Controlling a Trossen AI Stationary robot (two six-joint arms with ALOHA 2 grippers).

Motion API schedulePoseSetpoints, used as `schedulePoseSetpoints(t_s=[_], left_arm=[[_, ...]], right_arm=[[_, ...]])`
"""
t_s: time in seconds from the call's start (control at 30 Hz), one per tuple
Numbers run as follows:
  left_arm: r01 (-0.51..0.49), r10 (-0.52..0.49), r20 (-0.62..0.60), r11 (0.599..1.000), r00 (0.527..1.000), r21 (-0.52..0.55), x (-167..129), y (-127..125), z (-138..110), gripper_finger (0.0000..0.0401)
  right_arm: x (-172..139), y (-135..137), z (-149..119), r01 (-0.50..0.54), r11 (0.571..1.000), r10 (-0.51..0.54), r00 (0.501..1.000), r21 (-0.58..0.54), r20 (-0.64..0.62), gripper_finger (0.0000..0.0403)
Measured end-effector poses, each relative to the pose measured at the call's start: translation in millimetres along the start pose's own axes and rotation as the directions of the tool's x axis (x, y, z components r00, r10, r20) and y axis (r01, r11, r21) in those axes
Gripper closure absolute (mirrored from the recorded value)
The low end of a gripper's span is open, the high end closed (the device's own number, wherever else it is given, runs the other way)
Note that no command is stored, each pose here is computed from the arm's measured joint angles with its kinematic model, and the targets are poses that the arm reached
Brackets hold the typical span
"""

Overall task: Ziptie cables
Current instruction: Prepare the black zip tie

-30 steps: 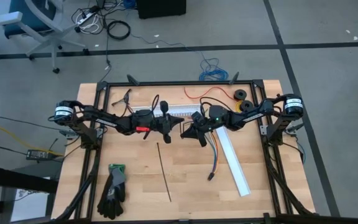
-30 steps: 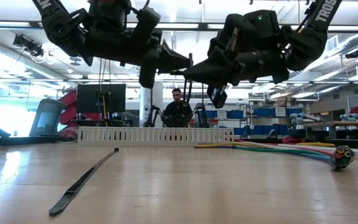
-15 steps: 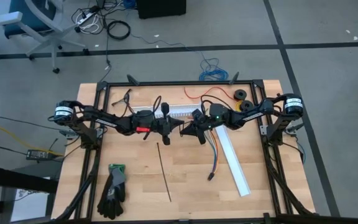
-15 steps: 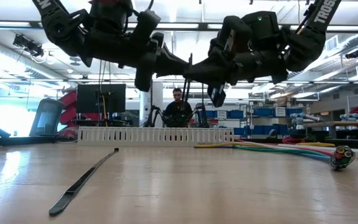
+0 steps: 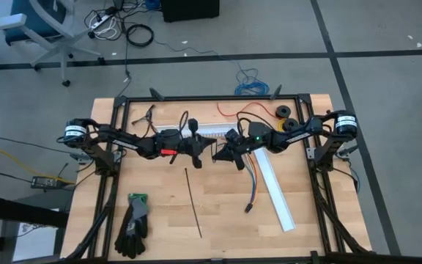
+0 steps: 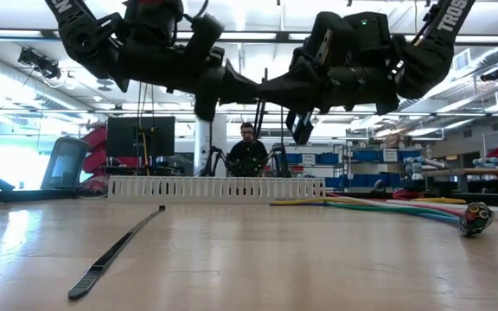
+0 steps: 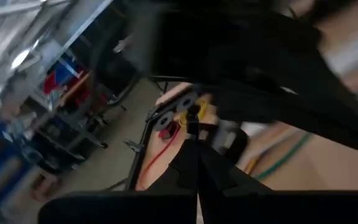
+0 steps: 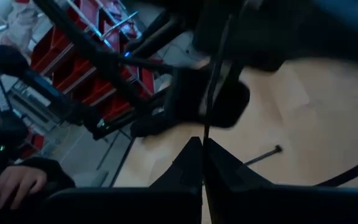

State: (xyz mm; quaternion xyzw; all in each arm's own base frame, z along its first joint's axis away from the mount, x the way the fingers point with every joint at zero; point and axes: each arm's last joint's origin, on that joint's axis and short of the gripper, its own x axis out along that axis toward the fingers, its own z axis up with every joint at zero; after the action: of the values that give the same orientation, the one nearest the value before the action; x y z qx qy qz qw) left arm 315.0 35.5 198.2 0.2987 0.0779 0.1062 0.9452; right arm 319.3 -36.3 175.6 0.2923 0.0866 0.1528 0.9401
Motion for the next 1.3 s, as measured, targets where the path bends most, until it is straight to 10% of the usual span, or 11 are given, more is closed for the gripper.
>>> schedulePoseSetpoints(t_s=[0.23,1.3], left_arm=[[-0.027,0.024,-0.012,0.937,1.0,-0.348,1.6,10.5,-6.7,0.0401],[0.075,-0.067,0.045,0.973,0.997,-0.219,0.6,1.5,-1.1,0.0401]], right_arm=[[2.1,2.6,-4.0,-0.003,1.0,0.003,1.0,0.007,-0.024,0.0403],[-2.3,-6.1,-1.0,0.042,0.999,-0.041,0.999,0.031,-0.019,0.0403]])
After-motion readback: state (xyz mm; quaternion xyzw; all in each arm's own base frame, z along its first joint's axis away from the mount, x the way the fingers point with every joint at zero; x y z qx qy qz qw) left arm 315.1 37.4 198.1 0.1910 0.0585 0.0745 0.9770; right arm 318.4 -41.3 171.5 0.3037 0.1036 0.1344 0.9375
